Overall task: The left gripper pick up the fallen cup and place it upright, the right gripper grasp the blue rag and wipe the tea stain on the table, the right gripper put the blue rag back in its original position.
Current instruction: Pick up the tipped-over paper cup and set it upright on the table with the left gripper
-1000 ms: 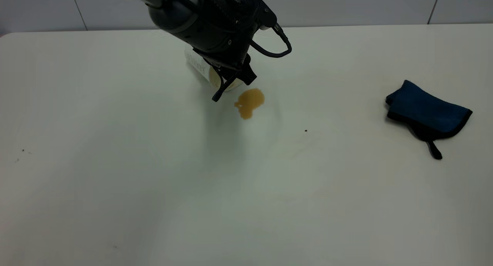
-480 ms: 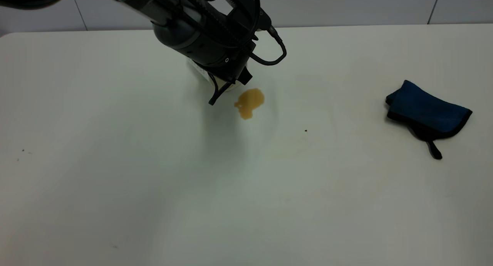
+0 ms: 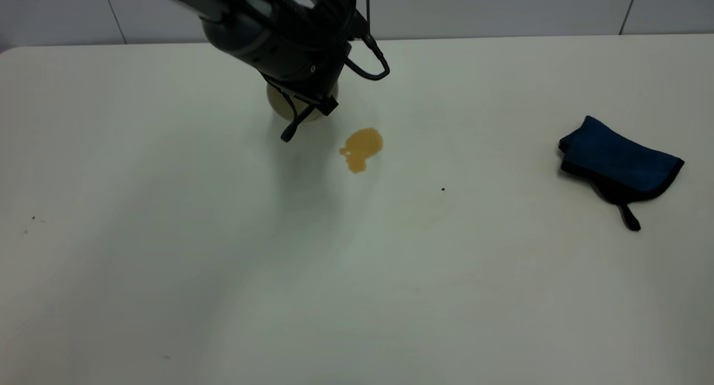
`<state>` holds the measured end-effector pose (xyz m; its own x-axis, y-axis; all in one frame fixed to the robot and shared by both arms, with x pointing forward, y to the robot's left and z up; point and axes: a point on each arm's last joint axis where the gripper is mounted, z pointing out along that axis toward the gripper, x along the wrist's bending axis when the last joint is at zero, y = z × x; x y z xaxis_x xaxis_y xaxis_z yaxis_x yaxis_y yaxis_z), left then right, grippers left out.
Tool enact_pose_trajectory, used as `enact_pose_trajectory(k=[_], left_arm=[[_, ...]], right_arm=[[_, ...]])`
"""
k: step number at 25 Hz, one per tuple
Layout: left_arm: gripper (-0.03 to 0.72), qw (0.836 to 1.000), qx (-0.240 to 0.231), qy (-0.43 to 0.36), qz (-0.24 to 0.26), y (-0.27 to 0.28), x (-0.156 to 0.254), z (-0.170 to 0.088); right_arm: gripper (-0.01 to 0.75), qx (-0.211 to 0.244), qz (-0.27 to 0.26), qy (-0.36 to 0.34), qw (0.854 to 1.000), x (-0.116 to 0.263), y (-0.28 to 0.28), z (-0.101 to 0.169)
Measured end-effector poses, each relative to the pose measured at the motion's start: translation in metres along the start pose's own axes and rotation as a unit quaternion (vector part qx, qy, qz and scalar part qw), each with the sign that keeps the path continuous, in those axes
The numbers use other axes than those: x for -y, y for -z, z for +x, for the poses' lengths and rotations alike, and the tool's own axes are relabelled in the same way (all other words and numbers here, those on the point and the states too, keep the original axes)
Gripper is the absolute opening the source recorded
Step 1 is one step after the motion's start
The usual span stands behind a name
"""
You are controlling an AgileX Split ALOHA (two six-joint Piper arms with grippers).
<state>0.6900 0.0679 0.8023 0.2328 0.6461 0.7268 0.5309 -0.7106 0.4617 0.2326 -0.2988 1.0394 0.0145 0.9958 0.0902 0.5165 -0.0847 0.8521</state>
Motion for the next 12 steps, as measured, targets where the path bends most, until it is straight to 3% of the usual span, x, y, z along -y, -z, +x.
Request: enact_pose_trajectory(k=[4,8,12], left_arm=[[0.008,0.998,0.037,0.009,0.054,0.016,-0.013,0.046],[0.008,0.984,0.128,0.049,0.115,0.024,-0.01,0.103],[0.008,0.941,0.269,0.082,0.186,0.02,0.012,0.136]], right_arm=[[0.491,0.0,0.0,0.0,1.0,0.0,0.0,0.0],[0.491,0.0,0.0,0.0,1.0,0.0,0.0,0.0],[0.491,0.0,0.0,0.0,1.0,0.0,0.0,0.0]])
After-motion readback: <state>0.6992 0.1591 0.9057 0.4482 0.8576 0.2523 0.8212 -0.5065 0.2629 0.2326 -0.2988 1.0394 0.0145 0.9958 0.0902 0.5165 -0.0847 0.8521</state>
